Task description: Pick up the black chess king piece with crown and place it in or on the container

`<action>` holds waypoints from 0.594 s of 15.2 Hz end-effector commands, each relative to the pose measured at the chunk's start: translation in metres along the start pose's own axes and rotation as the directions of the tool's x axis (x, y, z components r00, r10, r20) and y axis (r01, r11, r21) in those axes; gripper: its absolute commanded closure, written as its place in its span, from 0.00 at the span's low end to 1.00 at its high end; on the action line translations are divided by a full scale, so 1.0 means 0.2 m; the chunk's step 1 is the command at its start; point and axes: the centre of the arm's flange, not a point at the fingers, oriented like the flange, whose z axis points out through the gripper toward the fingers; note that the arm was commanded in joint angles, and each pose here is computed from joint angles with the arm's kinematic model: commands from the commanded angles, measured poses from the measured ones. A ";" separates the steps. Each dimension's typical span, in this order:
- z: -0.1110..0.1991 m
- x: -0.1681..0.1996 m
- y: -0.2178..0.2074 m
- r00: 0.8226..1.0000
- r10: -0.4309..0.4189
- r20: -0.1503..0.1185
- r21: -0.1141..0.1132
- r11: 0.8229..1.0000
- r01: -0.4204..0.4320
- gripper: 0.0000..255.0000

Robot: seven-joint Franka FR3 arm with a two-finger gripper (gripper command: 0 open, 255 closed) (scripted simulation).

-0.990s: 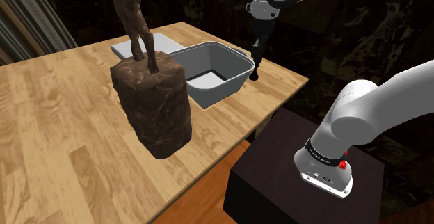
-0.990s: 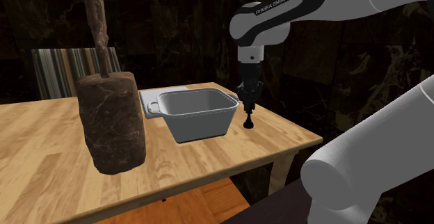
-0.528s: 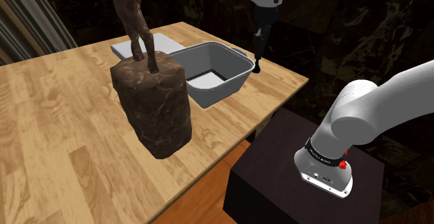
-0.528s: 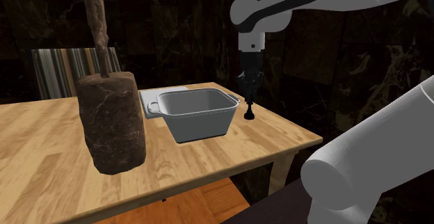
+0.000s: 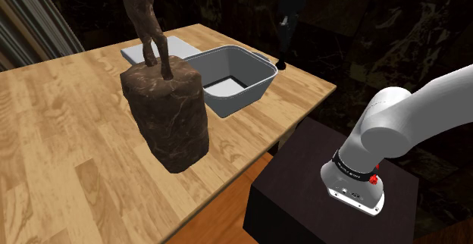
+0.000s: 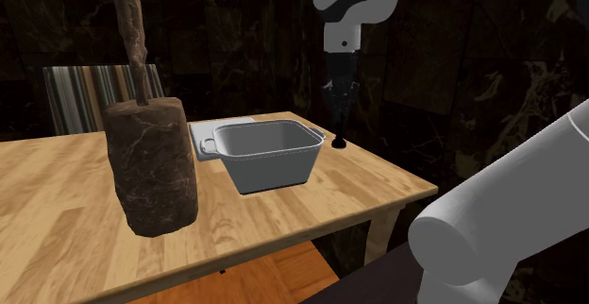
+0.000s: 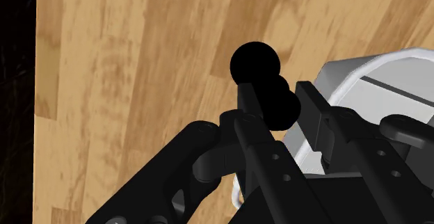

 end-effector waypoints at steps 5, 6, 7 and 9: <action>-0.16 -0.01 -0.01 1.000 0.000 0.000 0.000 1.000 0.000 1.00; -0.19 -0.01 -0.01 1.000 0.000 0.000 0.000 1.000 0.000 1.00; -0.22 -0.01 -0.01 1.000 0.000 0.000 0.000 1.000 0.000 1.00; -0.27 -0.02 -0.01 1.000 0.000 0.000 0.000 1.000 0.000 1.00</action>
